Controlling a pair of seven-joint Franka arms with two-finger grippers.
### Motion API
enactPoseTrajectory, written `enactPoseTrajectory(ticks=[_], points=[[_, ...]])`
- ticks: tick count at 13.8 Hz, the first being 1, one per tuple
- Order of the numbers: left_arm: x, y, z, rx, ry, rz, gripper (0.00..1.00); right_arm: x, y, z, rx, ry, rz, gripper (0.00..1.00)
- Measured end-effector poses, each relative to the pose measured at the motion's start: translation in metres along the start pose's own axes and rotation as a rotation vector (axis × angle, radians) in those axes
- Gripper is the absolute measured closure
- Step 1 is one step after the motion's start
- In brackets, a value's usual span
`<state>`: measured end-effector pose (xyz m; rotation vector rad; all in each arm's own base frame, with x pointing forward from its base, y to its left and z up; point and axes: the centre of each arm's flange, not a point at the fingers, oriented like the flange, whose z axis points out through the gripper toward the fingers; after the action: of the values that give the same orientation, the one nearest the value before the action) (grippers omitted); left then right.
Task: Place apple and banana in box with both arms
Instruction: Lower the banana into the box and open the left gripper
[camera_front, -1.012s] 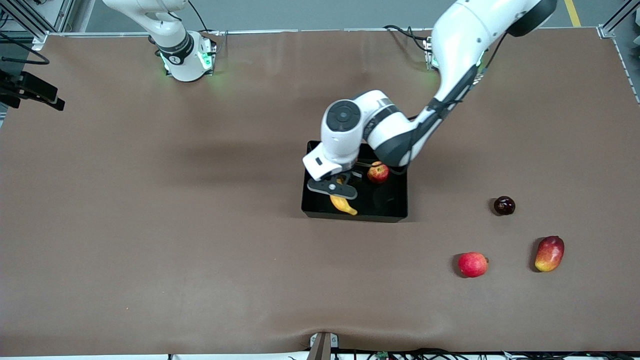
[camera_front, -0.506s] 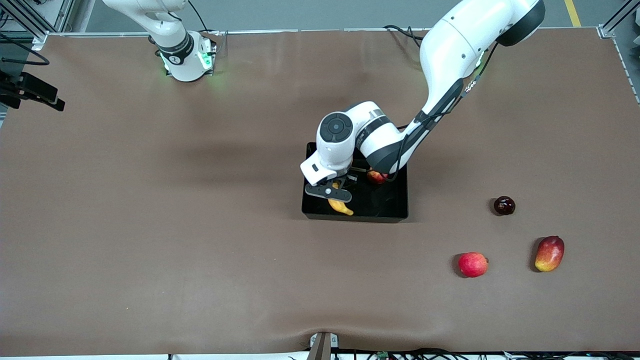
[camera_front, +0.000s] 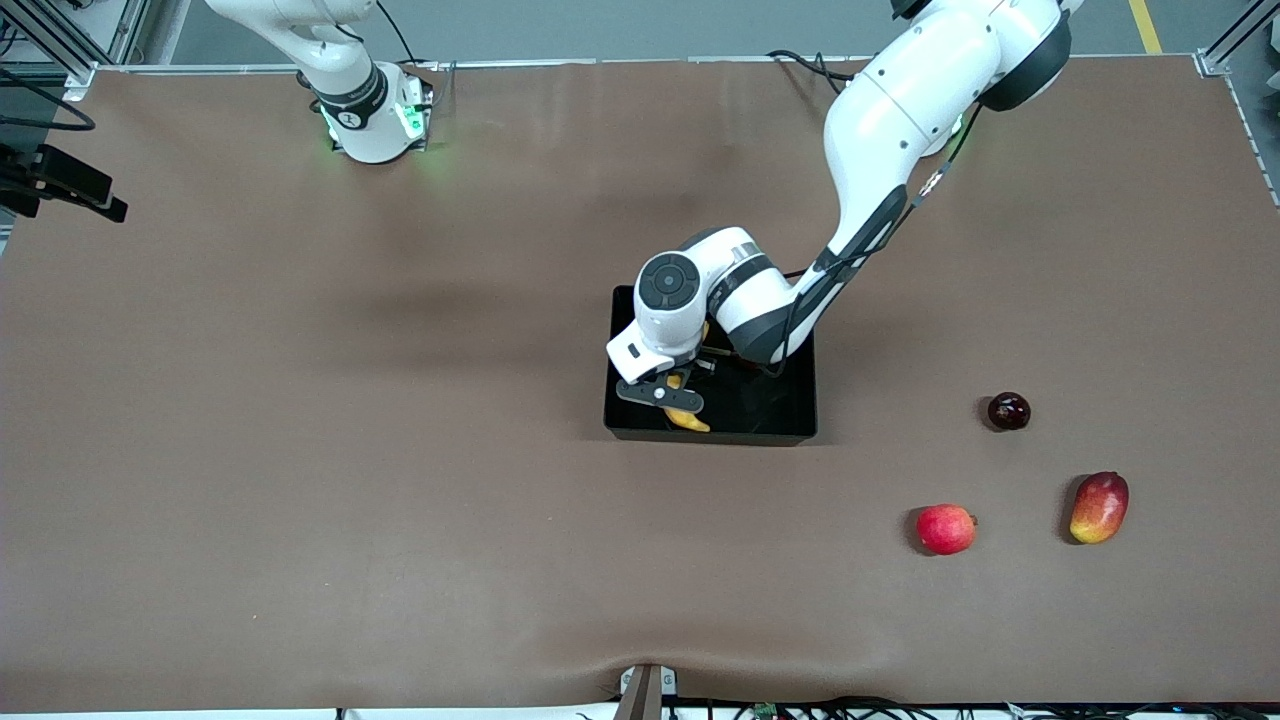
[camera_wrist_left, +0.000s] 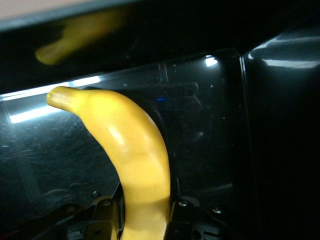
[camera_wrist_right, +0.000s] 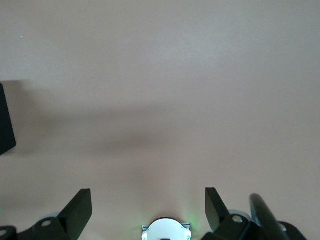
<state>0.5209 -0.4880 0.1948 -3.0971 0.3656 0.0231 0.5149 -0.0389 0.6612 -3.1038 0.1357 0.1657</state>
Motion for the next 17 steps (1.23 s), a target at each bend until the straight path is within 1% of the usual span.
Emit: enactPoseTrajectory(ticks=[3,5,7,9,10,12,14,17], points=[[0.0,-0.002,0.009,0.009,-0.003,-0.001,0.62,0.0,0.0,0.0,0.0,0.0,0.001,0.0],[0.006,-0.003,0.003,0.004,0.012,-0.009,0.45,0.0,0.002,0.0,0.001,0.0,0.004,0.0],[0.016,-0.006,-0.015,-0.007,0.043,-0.021,0.25,0.0,0.003,0.001,0.001,-0.002,0.006,0.0],[0.033,-0.024,-0.052,-0.005,0.093,-0.053,0.04,0.001,0.004,0.002,0.002,-0.003,0.006,0.0],[0.044,-0.044,-0.078,0.006,0.114,-0.084,0.0,0.001,0.004,0.002,0.002,-0.004,0.003,0.0],[0.057,-0.088,-0.139,0.043,0.146,-0.148,0.0,0.001,0.007,0.002,0.003,-0.004,-0.009,0.0],[0.058,-0.129,-0.195,0.07,0.152,-0.224,0.0,0.001,0.013,0.003,0.007,-0.005,-0.017,0.0],[0.057,-0.193,-0.254,0.091,0.168,-0.327,0.0,0.003,0.014,0.004,0.015,-0.004,-0.022,0.0]])
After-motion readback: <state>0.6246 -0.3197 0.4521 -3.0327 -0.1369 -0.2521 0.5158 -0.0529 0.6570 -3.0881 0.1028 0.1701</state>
